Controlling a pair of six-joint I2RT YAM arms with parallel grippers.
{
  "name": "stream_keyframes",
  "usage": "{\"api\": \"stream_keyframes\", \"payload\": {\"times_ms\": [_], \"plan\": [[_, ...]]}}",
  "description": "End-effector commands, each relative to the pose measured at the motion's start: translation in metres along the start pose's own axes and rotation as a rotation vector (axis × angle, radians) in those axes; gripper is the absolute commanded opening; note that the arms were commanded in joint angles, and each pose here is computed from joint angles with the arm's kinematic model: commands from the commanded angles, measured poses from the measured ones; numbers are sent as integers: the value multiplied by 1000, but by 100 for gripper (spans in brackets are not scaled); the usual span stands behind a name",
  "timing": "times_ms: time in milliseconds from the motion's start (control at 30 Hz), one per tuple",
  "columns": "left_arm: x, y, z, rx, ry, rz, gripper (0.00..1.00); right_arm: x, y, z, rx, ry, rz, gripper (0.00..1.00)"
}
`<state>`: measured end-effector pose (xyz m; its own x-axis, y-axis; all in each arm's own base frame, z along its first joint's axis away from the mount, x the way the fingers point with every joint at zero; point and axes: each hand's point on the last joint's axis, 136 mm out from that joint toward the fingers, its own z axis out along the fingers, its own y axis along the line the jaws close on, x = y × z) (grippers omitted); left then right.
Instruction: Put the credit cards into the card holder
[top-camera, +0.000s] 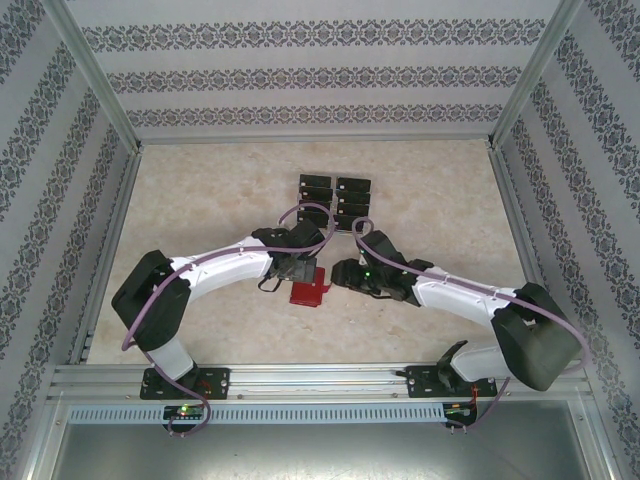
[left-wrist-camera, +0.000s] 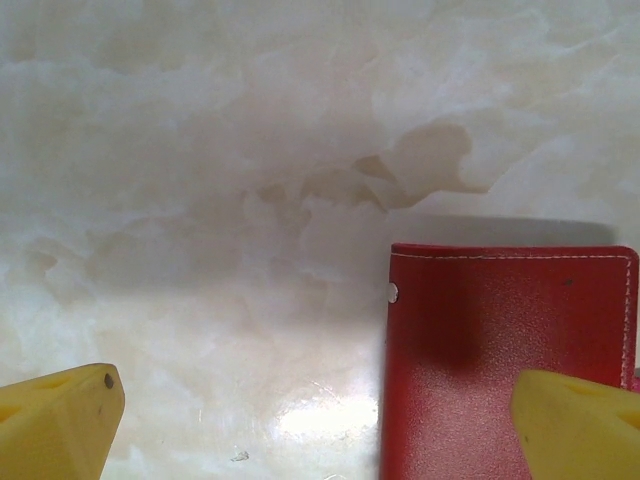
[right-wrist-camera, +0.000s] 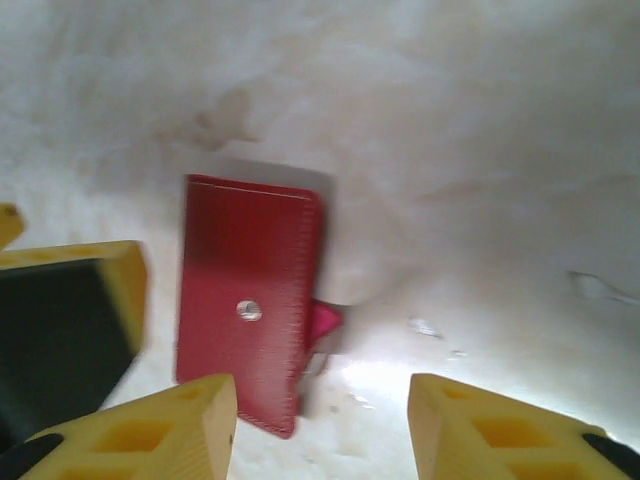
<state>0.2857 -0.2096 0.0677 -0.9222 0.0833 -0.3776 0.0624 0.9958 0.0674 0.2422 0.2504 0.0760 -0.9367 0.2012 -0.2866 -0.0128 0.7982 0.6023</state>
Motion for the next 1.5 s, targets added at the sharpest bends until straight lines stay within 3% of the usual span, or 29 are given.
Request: {"api": "stream_keyframes", "payload": {"times_ms": [0,633,767,967,1233,1467], "plan": [[-1,3,-3,-1,-8,-17,100,-1,1,3,67,10,-20,50],[-2,9,-4,2,-12,-41,100,5,-18,40,138,57,5,32],[-2,4,-3,24,-6,-40,100,11,-24,40,141,64,11,24],[-5,-14,-1,99,13,-41,100,16,-28,38,124,56,18,1],[-8,-49,9,187,50,-27,100,18,-35,41,111,52,32,0],[-9,-58,21,155,63,-12,100,17,-40,41,107,45,46,0]]}}
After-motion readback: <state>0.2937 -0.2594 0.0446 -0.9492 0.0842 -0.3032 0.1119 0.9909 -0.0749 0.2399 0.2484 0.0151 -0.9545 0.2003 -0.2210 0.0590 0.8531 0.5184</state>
